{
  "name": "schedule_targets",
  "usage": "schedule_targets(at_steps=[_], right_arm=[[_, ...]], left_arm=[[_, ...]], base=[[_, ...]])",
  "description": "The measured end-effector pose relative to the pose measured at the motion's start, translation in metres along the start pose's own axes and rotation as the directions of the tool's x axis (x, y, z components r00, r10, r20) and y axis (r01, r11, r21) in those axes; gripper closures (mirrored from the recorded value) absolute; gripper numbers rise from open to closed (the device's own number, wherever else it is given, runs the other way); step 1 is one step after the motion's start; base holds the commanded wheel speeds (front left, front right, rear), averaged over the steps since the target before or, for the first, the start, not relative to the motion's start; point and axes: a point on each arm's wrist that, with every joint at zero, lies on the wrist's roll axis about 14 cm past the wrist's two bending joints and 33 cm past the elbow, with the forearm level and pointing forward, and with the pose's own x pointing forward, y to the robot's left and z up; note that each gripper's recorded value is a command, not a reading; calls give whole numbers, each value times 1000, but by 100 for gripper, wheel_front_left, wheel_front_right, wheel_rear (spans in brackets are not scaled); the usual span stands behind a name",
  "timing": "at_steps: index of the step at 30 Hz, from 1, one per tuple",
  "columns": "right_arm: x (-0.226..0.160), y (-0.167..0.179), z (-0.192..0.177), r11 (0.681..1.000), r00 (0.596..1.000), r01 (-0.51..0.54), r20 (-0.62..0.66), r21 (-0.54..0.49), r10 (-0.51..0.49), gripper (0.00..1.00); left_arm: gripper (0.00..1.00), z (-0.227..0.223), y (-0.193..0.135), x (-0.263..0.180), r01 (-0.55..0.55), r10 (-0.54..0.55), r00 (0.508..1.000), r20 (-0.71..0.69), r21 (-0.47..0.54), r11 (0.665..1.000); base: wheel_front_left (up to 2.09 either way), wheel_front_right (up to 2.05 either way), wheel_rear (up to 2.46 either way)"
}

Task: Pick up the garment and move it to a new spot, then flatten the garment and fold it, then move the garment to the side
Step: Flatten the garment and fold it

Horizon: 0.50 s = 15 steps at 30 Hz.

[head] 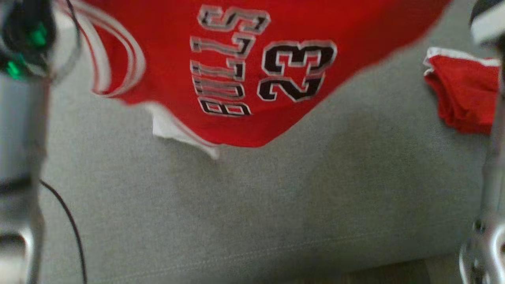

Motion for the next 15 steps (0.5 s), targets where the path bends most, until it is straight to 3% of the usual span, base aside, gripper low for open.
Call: schedule_targets(at_steps=[8,15], right_arm=[[76,2,-20,1000,998,-10,-60,-9,9,100],[140,1,-50,996,999,-26,16,-86,28,100]], left_arm=[[100,-29,49,63,-53,70,994,-80,197,979],[100,-21,71,118,-23,-26,992,124,381,924]], base=[[0,0,0],[0,0,0]])
